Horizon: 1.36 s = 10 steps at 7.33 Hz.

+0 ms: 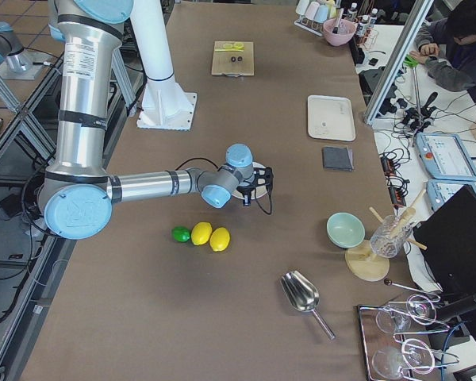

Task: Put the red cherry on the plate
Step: 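Slide the white plate with the right gripper toward the table center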

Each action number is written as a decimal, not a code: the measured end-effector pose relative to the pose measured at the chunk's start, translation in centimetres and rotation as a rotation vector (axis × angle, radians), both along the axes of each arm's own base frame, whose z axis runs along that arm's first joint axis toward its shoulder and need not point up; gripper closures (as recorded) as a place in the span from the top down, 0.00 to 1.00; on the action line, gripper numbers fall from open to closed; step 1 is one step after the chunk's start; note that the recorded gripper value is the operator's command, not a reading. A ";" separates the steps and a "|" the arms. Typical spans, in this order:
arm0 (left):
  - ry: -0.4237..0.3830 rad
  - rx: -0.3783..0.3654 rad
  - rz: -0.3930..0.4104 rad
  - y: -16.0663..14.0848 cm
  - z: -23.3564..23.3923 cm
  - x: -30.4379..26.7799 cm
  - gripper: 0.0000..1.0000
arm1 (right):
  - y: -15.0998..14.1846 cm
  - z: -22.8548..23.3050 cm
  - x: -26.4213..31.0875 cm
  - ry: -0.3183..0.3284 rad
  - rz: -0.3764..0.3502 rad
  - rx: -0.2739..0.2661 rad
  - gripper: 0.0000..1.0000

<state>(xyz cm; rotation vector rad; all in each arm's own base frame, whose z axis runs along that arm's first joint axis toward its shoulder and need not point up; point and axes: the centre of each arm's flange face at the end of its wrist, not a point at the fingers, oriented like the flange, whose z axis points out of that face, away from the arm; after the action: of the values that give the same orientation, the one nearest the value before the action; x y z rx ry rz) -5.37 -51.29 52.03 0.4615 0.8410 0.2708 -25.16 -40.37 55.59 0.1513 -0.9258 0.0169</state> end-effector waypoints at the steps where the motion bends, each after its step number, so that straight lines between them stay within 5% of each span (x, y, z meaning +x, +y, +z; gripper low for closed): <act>1: 0.000 0.000 0.000 0.0 0.0 0.0 0.98 | -0.3 -1.9 -0.3 -0.033 0.026 -0.017 0.00; 4: 0.011 -0.021 -0.017 -0.1 -0.2 0.0 0.98 | -2.0 -12.2 -8.9 -0.175 0.133 -0.153 0.00; 8: 0.015 -0.035 -0.021 -0.2 0.1 0.1 0.98 | 4.5 -28.9 -28.1 -0.198 0.263 -0.236 0.00; 9: 0.015 -0.037 -0.022 -0.2 0.2 0.1 0.98 | 6.4 -30.0 -30.3 -0.189 0.274 -0.225 0.09; 10: 0.015 -0.038 -0.022 -0.2 0.2 0.1 0.98 | 7.3 -30.5 -31.8 -0.183 0.280 -0.216 0.47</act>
<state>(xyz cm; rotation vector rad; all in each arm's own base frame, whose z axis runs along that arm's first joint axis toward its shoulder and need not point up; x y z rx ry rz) -5.27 -51.48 52.26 0.4372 0.8538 0.2306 -56.96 -33.11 25.08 0.0787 -1.0719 0.3944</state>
